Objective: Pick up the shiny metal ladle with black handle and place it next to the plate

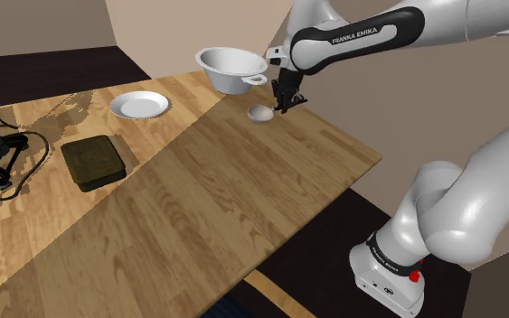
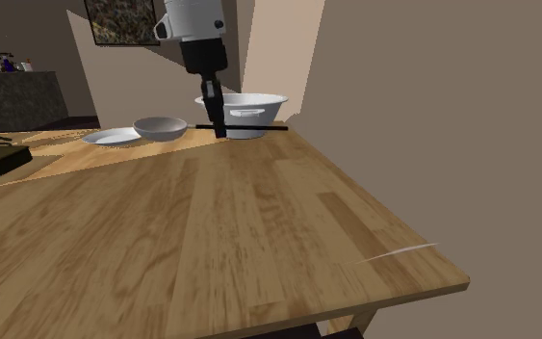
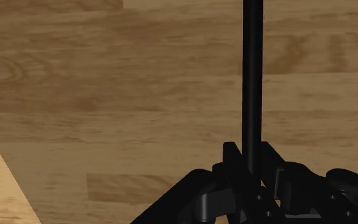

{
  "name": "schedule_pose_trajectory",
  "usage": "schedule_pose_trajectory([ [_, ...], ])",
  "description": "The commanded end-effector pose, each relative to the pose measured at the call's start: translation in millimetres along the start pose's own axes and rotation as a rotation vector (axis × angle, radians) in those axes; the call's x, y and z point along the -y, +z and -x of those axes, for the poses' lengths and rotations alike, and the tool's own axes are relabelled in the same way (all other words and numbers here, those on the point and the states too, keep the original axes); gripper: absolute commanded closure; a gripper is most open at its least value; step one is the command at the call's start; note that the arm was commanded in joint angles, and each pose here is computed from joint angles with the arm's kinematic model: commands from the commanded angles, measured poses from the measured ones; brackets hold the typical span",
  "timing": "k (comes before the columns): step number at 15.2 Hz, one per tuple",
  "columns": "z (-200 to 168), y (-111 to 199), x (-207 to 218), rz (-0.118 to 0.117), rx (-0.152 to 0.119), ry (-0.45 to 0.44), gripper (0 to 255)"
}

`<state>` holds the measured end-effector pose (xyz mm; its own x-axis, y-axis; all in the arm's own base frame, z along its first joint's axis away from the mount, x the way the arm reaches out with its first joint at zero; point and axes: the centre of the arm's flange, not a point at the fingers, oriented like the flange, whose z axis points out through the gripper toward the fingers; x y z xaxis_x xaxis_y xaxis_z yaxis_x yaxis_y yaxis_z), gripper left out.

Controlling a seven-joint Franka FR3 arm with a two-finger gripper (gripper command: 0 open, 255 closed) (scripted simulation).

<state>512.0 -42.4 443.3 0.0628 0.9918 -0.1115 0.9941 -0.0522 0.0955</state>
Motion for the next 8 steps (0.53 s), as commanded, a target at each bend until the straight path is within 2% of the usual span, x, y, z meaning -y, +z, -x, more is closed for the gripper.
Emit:
schedule_pose_trajectory([
  [1, -21.5, -1.8, -16.3, 0.0, -0.001, 0.0, 255],
  [8, -90.0, -4.0, -78.3, 0.0, -0.001, 0.0, 255],
])
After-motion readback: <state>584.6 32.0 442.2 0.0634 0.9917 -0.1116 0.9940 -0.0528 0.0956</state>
